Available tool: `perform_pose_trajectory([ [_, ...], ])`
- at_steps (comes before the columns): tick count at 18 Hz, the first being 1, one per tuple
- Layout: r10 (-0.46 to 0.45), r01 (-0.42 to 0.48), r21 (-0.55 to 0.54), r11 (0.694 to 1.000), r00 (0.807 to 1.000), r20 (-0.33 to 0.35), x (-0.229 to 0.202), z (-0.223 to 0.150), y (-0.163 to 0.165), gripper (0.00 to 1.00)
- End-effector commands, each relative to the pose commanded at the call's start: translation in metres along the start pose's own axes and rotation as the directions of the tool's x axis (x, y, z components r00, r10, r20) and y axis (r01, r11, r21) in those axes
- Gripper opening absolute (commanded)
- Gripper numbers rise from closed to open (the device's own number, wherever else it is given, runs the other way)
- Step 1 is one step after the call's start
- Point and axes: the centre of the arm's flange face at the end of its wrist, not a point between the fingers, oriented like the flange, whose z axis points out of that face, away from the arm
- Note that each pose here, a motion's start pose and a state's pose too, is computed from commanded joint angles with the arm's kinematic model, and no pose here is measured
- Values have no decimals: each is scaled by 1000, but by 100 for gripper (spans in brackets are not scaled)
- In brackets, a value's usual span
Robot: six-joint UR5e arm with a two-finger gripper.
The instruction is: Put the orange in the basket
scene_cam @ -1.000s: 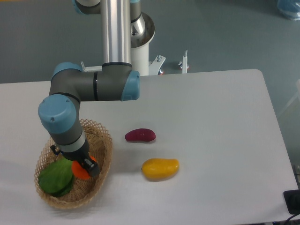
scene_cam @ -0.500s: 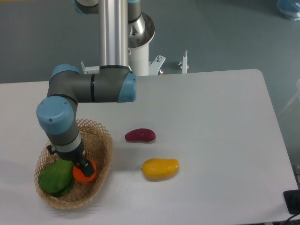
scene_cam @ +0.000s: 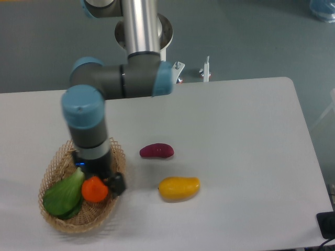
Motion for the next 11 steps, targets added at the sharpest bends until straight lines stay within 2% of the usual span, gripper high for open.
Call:
perform_pose_trajectory([
  [6,32,-31,-36,999,999,16,-91,6,74,100],
  [11,66,-67,-68,995,998,-12,-140,20,134,100],
])
